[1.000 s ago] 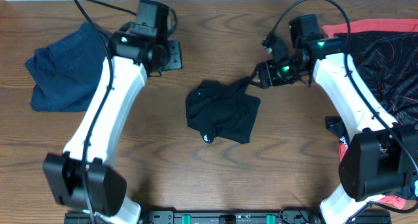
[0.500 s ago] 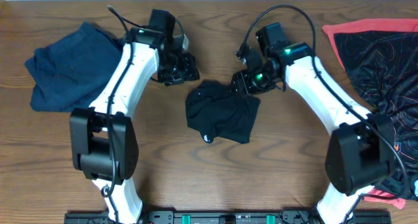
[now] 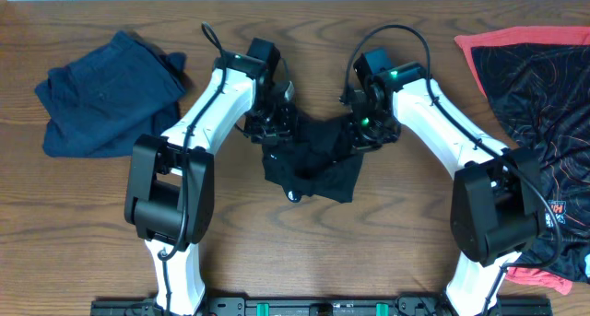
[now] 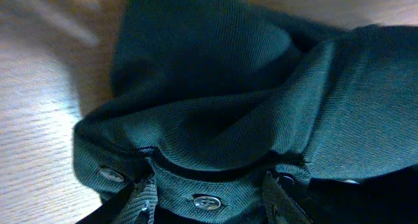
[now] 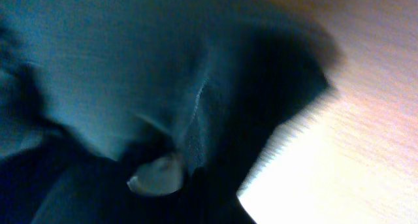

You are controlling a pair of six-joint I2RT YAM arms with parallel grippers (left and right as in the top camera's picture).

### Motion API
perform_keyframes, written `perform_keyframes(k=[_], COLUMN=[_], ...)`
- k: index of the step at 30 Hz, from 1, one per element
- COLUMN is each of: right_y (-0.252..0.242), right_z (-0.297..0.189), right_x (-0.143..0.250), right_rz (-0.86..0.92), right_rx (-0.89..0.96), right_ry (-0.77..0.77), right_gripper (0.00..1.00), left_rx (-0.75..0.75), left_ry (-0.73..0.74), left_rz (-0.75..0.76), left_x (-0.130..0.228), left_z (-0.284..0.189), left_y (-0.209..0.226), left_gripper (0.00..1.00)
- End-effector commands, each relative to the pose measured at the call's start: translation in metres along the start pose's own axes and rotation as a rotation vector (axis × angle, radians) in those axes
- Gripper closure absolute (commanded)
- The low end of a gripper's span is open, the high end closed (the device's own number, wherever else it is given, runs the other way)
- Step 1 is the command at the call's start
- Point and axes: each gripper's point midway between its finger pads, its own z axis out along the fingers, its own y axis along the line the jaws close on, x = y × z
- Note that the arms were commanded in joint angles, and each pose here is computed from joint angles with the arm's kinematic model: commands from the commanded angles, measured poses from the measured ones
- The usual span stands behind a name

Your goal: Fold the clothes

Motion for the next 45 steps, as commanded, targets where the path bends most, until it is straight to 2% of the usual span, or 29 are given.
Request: perform_keyframes(k=[1,4,7,9,12,19,24,27,28,30,35,38,42,44,45], right_y=[-0.061,-0.094,-0.112,-0.118,-0.120,-0.113,-0.105,-0.089,-0.080,-0.068,-0.051,-0.043,-0.010,0.011,0.019], right_z=[-0.007,-0.019,-0.026,-0.028,-0.028,-0.027,-0.049,-0.071,-0.078,-0.087,-0.086,-0.081,-0.075,-0.071,-0.068], right_x=[0.006,0.018,0.027,0.029,0.030,0.029,0.016,0.003,-0.001,-0.005,0.000,0.003,0.006,0.007,0.008], right_rz=[0.107,0.164,0.193,0.220,0.243,0.234,0.231,0.185,0.145,0.106,0.041,0.023,-0.064,-0.130,-0.147], right_rx=[0.270,0.414,0.463,0.460,0.446,0.405,0.377,0.316,0.273,0.221,0.178,0.171,0.064,-0.001,-0.020], right_ry=[0.015,0.045,0.076,0.082,0.080,0.078,-0.031,-0.135,-0.172,-0.214,-0.198,-0.178,-0.162,-0.155,-0.151], right_gripper=[0.99,0.99,0.97,0.91,0.87,0.85,0.84,0.83,0.82,0.66,0.56,0.55,0.56,0.61,0.67], left_rx=[-0.056,-0.062,-0.064,-0.064,-0.063,-0.025,-0.009,0.010,0.016,0.023,0.017,0.012,0.005,0.001,-0.001], left_ry=[0.049,0.068,0.077,0.081,0.076,0.007,-0.119,-0.212,-0.245,-0.286,-0.313,-0.290,-0.253,-0.233,-0.223], left_rz=[0.005,0.001,-0.004,-0.005,-0.003,0.012,0.048,0.067,0.073,0.079,0.081,0.074,0.059,0.050,0.046], left_x=[0.011,0.016,0.018,0.019,0.018,0.002,-0.015,-0.026,-0.029,-0.036,-0.047,-0.049,-0.049,-0.049,-0.048], left_z=[0.016,0.025,0.030,0.031,0.031,0.018,-0.020,-0.045,-0.053,-0.063,-0.059,-0.047,-0.032,-0.023,-0.019], left_y=[0.014,0.018,0.021,0.021,0.021,0.008,-0.005,-0.011,-0.012,-0.012,-0.008,-0.004,0.002,0.006,0.008], left_gripper=[0.46,0.46,0.46,0.46,0.46,0.46,0.46,0.41,0.39,0.35,0.30,0.30,0.30,0.30,0.30])
